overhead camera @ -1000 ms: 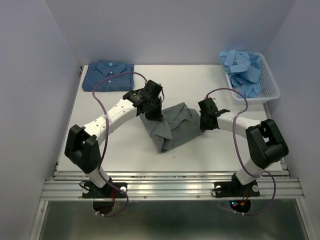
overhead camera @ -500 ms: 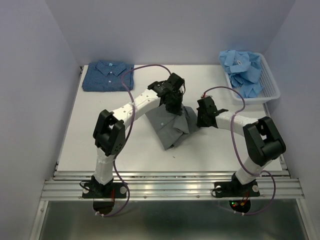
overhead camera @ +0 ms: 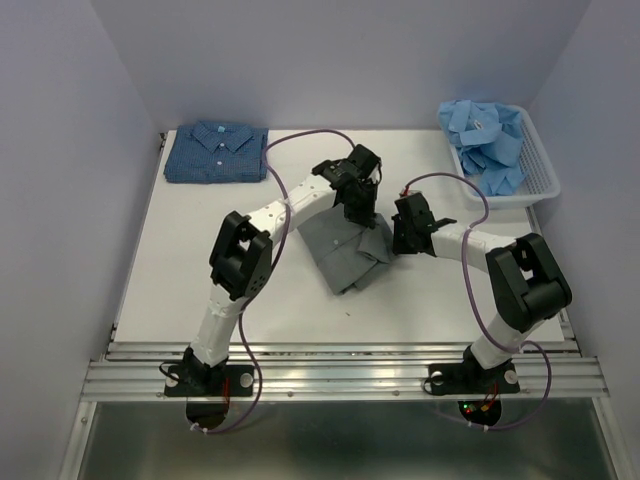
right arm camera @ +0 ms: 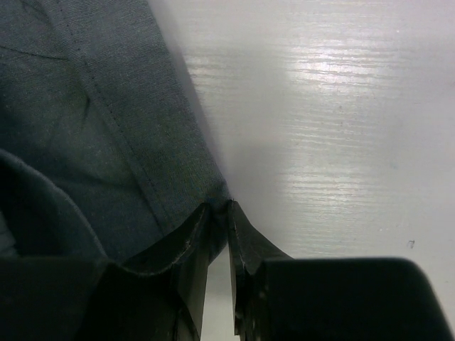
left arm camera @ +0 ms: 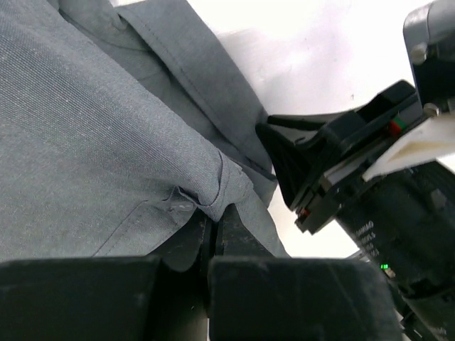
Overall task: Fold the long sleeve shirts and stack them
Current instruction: Fold the shirt
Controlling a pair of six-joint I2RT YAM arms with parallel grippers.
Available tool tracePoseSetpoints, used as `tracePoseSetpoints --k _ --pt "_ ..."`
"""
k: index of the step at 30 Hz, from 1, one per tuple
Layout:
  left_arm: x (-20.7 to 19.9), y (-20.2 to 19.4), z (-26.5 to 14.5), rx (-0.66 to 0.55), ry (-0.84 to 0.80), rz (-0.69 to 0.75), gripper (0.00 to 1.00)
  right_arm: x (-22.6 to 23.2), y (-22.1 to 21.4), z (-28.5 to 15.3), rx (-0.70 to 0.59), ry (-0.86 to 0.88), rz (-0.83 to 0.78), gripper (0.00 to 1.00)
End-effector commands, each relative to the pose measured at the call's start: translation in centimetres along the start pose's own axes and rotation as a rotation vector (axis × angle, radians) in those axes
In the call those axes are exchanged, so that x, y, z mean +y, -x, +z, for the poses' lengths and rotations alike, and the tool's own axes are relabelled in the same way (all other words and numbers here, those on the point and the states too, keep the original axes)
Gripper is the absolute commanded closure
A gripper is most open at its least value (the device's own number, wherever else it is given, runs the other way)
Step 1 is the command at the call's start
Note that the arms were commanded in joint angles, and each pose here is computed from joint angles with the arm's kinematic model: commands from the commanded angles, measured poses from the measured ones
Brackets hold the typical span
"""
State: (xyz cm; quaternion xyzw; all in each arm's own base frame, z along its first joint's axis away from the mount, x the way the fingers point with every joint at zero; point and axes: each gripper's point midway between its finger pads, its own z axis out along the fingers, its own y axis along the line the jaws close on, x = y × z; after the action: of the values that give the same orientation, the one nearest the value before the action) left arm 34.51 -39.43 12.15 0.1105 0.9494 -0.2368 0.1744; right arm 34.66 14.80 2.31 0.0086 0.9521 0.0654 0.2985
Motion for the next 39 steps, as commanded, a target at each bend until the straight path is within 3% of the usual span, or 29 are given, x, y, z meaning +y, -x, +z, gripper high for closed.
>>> tracePoseSetpoints --k 1,3,6,7,9,11,15,17,18,19,23,26,27,31,33,36,39 --pt "-2.3 2.4 -0.4 -0.069 -0.059 0.027 1.00 -0.4 -3.9 0.4 0.128 0.017 -0.015 0.79" --pt "-2.3 2.3 0.2 -0.057 -0.061 0.024 1.00 -0.4 -3.7 0.1 0.122 0.015 -0.015 0.79" --pt "-2.1 1.8 1.3 -0.044 -0.064 0.018 0.69 -0.7 -2.8 -0.3 0.091 -0.009 -0.013 0.79" --pt "-2.2 1.9 1.3 -0.049 -0.070 0.009 0.49 -1.1 -2.5 -0.5 0.082 -0.030 -0.005 0.79" --pt "-2.7 2.3 1.0 -0.068 -0.093 0.013 0.38 -1.9 -1.2 -0.9 0.042 -0.091 -0.005 0.79" --pt "-3.6 3.2 -0.2 -0.102 -0.120 0.021 0.18 -2.6 0.1 -2.2 0.001 -0.140 0.030 0.75" --pt "-5.3 5.6 -3.7 -0.199 -0.156 0.053 0.14 -3.8 4.8 -6.3 -0.178 -0.227 0.111 0.59" --pt "-5.9 6.6 -5.3 -0.239 -0.169 0.071 0.01 -3.7 7.0 -9.0 -0.266 -0.215 0.144 0.44" --pt "-6.3 7.3 -6.2 -0.265 -0.180 0.078 0.01 -3.8 7.7 -10.0 -0.297 -0.214 0.155 0.34" --pt "-6.7 7.9 -7.7 -0.296 -0.194 0.086 0.01 -3.6 8.5 -11.0 -0.326 -0.199 0.162 0.01" --pt "-7.0 9.4 -11.5 -0.390 -0.211 0.101 0.01 -1.4 9.9 -14.8 -0.394 -0.038 0.101 0.00" --pt "-5.0 9.9 -13.7 -0.444 -0.155 0.075 0.01 3.1 9.5 -16.9 -0.388 0.237 -0.035 0.00" --pt "-3.5 9.7 -14.4 -0.455 -0.126 0.048 0.01 6.2 8.9 -18.0 -0.365 0.423 -0.083 0.00" --pt "1.0 8.5 -15.5 -0.472 -0.067 -0.042 0.01 13.6 6.2 -20.6 -0.267 0.852 -0.184 0.00" --pt "4.6 7.6 -15.6 -0.473 -0.035 -0.103 0.01 17.0 4.7 -21.4 -0.251 0.934 -0.273 0.00" --pt "8.4 6.4 -15.3 -0.464 -0.004 -0.176 0.01 20.0 3.1 -19.1 -0.152 0.903 -0.346 0.00" --pt "10.4 5.3 -14.5 -0.439 0.034 -0.209 0.01 20.4 2.4 -15.0 -0.060 0.842 -0.293 0.00"
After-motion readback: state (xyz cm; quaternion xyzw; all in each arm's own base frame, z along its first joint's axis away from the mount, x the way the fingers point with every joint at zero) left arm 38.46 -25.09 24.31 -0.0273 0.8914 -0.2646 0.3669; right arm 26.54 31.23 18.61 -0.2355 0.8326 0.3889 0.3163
